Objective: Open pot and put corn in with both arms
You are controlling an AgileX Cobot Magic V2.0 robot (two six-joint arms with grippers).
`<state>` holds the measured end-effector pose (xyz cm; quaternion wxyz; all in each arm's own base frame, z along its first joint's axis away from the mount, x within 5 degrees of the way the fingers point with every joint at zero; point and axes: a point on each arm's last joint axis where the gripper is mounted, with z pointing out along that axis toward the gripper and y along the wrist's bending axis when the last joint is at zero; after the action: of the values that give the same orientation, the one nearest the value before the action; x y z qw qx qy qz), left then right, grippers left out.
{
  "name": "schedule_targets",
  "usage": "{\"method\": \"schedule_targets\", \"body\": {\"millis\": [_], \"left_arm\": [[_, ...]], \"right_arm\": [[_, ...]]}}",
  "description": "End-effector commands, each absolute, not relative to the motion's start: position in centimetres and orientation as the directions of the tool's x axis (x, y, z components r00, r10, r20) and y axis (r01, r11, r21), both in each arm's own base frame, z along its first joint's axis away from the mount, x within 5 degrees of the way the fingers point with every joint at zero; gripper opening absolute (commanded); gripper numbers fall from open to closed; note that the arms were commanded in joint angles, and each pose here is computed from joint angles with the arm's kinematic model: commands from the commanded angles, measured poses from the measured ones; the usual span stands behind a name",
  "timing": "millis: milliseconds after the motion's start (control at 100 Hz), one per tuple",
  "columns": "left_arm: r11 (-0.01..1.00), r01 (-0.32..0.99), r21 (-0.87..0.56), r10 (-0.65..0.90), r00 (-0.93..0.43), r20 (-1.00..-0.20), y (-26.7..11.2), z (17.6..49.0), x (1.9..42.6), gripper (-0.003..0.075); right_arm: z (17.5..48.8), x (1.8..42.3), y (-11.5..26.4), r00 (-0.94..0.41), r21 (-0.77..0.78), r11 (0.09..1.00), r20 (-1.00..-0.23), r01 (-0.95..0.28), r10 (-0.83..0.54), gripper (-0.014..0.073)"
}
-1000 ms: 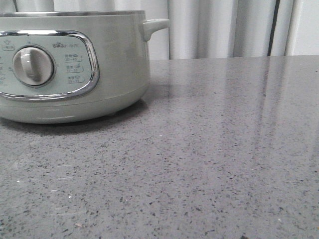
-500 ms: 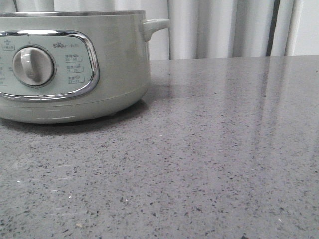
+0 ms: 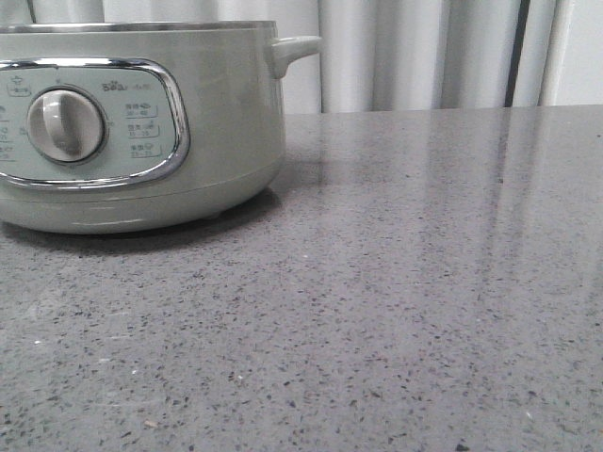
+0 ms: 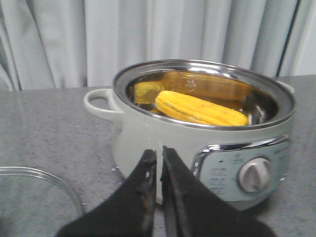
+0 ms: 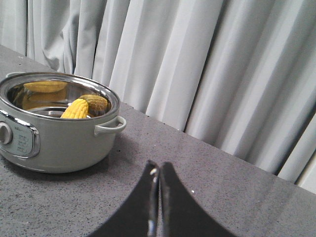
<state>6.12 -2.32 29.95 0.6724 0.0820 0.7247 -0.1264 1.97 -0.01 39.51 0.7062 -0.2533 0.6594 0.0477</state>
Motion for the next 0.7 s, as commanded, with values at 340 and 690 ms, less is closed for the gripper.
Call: {"method": "schedule_targets", "body": {"millis": [340, 690], "left_arm": [[0.984, 0.170, -0.047, -0.038, -0.052, -0.998, -1.1, 20.8, 5.5, -0.0010], [0.982, 0.187, -0.039, -0.006, -0.172, -0.985, -1.2, 18.4, 5.2, -0.0010]], "right_arm": [[40.8, 2.0, 0.0, 0.203, -0.311, 0.873, -0.947, -0.376, -0.250, -0.0053], [40.8, 2.0, 0.0, 0.203, -0.311, 0.873, -0.947, -0.376, -0.250, -0.0053]]}}
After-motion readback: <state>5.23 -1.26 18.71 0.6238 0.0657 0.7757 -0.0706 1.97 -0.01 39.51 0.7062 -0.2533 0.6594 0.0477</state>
